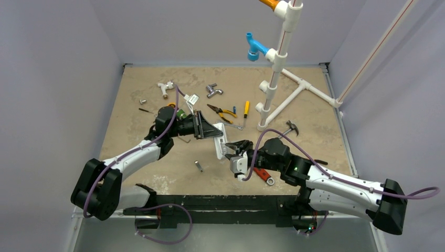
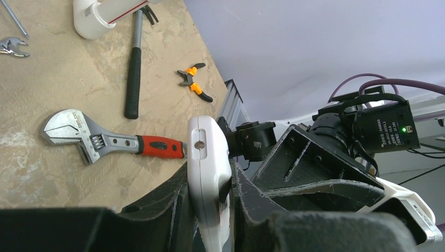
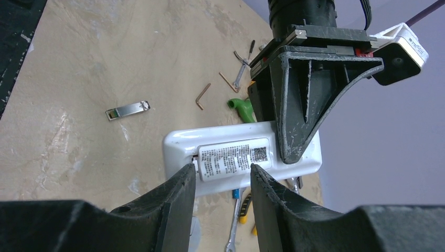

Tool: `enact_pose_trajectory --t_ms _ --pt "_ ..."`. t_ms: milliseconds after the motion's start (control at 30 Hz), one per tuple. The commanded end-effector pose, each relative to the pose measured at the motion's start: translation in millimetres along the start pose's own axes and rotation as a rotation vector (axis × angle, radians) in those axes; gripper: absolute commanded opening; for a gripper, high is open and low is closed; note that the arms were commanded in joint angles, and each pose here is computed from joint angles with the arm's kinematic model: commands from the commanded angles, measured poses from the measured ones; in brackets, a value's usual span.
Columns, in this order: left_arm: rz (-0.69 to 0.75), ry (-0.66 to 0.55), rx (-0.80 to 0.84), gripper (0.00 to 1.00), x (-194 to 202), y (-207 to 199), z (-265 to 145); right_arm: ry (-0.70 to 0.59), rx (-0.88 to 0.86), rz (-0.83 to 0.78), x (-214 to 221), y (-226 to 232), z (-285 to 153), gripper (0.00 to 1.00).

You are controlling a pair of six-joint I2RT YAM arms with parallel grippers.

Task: Load the batteries into the remote control
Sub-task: Remove the battery cover from the remote control.

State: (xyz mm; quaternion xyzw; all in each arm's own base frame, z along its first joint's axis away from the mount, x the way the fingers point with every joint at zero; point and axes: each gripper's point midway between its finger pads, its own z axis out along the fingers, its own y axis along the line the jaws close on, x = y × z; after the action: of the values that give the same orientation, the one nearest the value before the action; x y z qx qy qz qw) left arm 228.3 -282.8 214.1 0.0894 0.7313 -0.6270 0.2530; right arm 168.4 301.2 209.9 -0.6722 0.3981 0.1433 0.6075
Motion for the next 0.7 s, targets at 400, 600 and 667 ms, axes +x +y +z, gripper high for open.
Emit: enact_pose_trajectory --t_ms 400,600,667 --pt "0.045 0.033 0.064 0.0 0.6 -15.9 1.5 -0.04 0.06 0.001 -16.6 -19.5 -8.2 0.42" --pt "0.044 0.032 0.068 0.0 -0.5 -16.8 2.1 -0.026 0.058 0.002 -13.3 -18.9 -7.1 0.42" --pt "0.044 0.032 0.068 0.0 -0.3 -16.9 1.8 -0.017 0.058 0.001 -11.0 -18.1 -7.6 0.42"
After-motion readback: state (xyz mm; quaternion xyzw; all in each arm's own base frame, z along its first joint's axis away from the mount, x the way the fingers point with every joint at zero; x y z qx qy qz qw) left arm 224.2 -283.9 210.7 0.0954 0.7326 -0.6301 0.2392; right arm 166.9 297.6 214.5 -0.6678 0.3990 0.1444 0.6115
